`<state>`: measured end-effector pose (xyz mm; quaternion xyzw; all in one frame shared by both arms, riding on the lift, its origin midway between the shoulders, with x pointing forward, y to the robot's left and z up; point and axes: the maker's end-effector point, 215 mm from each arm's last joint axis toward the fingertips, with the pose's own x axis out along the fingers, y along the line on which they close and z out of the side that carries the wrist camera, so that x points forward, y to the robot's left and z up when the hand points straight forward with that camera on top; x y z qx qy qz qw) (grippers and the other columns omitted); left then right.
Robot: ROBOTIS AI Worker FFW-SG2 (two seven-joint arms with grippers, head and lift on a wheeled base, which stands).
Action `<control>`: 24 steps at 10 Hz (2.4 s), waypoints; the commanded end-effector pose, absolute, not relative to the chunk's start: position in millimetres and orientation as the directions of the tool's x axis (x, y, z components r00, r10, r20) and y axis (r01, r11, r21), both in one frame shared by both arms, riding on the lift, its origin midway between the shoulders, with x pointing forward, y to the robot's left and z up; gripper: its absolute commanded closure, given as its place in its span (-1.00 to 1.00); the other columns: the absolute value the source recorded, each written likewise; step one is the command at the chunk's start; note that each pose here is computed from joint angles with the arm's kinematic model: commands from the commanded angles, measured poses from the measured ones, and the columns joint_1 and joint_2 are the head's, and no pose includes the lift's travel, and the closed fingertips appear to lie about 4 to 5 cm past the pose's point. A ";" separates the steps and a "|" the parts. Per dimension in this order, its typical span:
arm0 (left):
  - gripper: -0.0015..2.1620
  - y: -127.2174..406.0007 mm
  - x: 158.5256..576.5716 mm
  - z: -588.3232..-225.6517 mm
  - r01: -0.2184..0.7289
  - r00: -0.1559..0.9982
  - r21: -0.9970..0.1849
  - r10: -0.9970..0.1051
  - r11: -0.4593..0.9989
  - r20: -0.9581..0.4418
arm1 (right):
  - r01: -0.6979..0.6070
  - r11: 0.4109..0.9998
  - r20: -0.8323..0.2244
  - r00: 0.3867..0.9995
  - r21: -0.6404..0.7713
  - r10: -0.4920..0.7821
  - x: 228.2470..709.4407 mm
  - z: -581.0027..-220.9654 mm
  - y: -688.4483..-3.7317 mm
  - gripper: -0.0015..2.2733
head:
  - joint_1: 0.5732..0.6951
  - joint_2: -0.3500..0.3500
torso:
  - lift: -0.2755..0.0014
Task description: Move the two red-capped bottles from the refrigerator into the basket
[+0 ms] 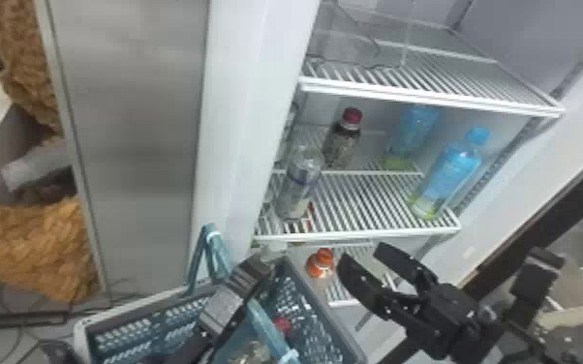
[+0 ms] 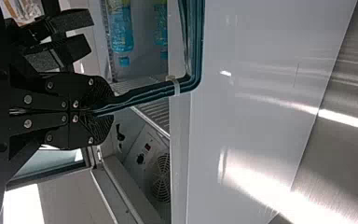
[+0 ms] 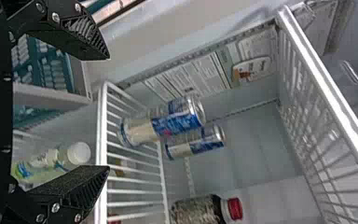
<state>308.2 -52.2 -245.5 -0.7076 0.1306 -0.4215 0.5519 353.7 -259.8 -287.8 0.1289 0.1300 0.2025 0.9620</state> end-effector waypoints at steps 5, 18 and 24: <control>0.11 -52.6 308.8 -244.2 0.283 0.608 -0.890 -0.650 -0.358 0.455 | -0.262 0.936 -0.141 0.944 0.235 0.300 367.6 -272.4 -297.0 -0.84 | 1.00 -1.00 | 0.99; 0.11 -60.4 308.9 -241.2 0.278 0.589 -0.884 -0.661 -0.375 0.465 | -0.070 0.986 -0.018 0.997 0.152 0.074 479.6 -280.2 -376.4 -0.84 | 1.00 -1.00 | 0.99; 0.11 -65.3 308.1 -246.6 0.260 0.587 -0.887 -0.667 -0.381 0.458 | -0.080 0.982 -0.023 0.996 0.173 0.085 542.0 -295.2 -358.7 -0.86 | 1.00 -1.00 | 0.99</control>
